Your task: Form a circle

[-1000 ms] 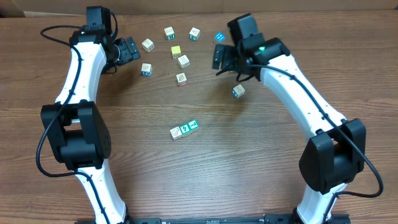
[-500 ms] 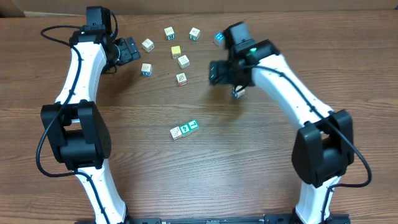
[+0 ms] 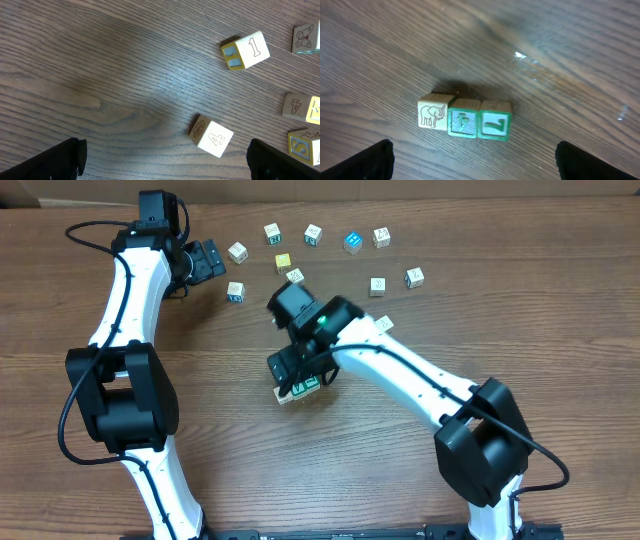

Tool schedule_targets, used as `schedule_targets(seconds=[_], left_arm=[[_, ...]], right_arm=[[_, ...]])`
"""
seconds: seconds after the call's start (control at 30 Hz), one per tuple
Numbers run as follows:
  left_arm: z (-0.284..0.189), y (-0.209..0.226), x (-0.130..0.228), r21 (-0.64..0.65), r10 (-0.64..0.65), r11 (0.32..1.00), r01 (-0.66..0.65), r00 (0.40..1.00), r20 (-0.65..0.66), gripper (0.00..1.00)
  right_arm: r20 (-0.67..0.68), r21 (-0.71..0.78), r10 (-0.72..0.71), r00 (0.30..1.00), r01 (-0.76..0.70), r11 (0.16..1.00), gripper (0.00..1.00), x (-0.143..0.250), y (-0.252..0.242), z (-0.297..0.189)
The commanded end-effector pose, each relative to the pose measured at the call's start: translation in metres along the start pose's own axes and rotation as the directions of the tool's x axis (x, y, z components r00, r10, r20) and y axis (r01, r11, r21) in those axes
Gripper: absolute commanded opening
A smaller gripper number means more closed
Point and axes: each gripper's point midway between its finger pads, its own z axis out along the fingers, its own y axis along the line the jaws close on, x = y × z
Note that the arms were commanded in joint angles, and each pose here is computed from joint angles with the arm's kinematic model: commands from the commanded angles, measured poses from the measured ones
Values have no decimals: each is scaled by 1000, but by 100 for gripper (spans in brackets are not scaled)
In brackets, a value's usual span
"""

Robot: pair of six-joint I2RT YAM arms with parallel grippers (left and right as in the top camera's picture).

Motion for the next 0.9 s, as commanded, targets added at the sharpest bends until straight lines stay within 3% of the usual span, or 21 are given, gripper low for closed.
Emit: schedule_targets(seconds=[0.0,0.47,0.87], left_arm=[[-5,-7,-4,16,-14,1000,14,1000,14,100],[-5,-7,-4,16,-14,1000,14,1000,14,100],[-6,-7,-4,16,-14,1000,14,1000,14,100]], right_arm=[[16,70,-35,999,34,997,100,4,-2,9],[21,111,-9,1000,7,994,100,7,0,51],[34,69,37,999,-39,997,100,5,9,55]])
